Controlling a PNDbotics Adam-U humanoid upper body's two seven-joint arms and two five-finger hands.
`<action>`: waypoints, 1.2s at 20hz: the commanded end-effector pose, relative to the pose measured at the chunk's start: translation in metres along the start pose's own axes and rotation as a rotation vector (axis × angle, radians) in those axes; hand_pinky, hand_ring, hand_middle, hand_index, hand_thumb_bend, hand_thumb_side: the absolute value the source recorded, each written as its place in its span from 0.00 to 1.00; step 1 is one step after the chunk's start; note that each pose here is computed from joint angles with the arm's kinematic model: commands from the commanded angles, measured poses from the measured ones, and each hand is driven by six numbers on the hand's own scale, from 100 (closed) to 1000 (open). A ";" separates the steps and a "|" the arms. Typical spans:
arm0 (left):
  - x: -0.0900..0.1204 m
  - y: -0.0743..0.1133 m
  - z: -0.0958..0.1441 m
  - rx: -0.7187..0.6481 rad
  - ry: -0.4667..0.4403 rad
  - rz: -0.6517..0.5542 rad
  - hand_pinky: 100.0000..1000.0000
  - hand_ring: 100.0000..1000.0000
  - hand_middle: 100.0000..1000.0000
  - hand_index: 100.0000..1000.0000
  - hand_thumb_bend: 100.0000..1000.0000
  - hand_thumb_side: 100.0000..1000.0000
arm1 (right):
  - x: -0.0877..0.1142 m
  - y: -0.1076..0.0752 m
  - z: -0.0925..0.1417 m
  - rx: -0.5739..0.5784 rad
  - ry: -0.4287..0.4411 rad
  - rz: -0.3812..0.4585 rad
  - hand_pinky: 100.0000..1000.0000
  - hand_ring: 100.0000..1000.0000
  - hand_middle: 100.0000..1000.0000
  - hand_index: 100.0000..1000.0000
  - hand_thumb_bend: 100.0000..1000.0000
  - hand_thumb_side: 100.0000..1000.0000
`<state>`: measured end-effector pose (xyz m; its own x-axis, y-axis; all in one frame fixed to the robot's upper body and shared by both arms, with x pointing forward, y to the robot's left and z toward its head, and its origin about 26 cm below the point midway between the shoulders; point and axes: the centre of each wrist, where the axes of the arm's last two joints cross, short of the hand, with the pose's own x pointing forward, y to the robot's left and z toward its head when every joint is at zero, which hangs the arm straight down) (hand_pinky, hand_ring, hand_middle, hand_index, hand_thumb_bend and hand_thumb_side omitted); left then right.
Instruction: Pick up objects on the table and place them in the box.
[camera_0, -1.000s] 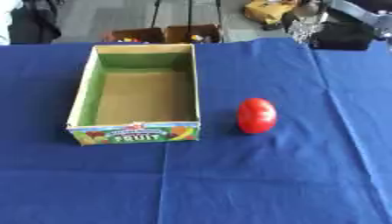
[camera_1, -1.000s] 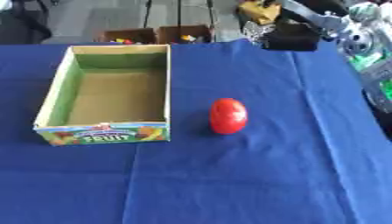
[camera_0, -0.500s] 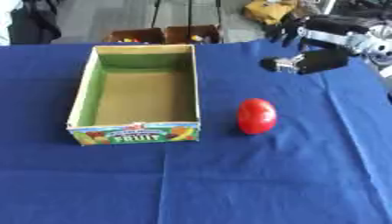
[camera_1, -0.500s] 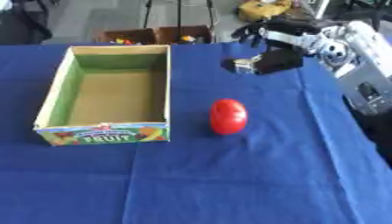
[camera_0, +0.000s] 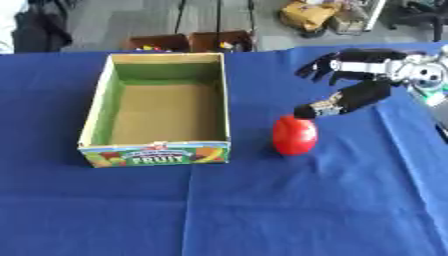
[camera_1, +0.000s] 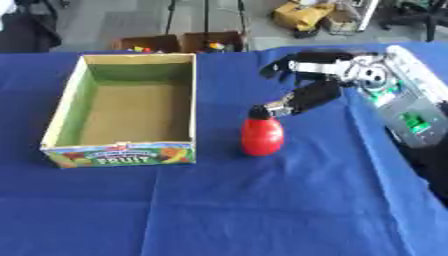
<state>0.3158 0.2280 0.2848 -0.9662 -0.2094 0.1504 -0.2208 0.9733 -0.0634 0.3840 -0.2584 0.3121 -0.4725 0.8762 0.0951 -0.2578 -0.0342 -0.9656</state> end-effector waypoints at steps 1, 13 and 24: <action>0.004 0.000 -0.005 -0.001 -0.022 0.008 0.72 0.84 0.73 0.77 0.00 1.00 | 0.004 -0.007 0.011 -0.003 0.011 0.006 0.77 0.89 0.92 1.00 0.58 0.75; 0.004 -0.001 -0.006 -0.001 -0.016 0.009 0.72 0.83 0.73 0.76 0.00 1.00 | 0.007 0.011 0.007 0.022 0.020 -0.042 0.72 0.83 0.87 1.00 0.53 0.54; 0.005 -0.002 -0.006 0.002 -0.013 0.012 0.71 0.83 0.71 0.76 0.00 1.00 | -0.006 0.021 -0.009 0.072 0.032 -0.112 0.71 0.81 0.85 1.00 0.55 0.39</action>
<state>0.3160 0.2264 0.2846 -0.9660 -0.2017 0.1620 -0.2146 0.9745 -0.0662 0.3885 -0.2569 0.2801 -0.4098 0.8901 0.1994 -0.3827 0.0306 -0.9234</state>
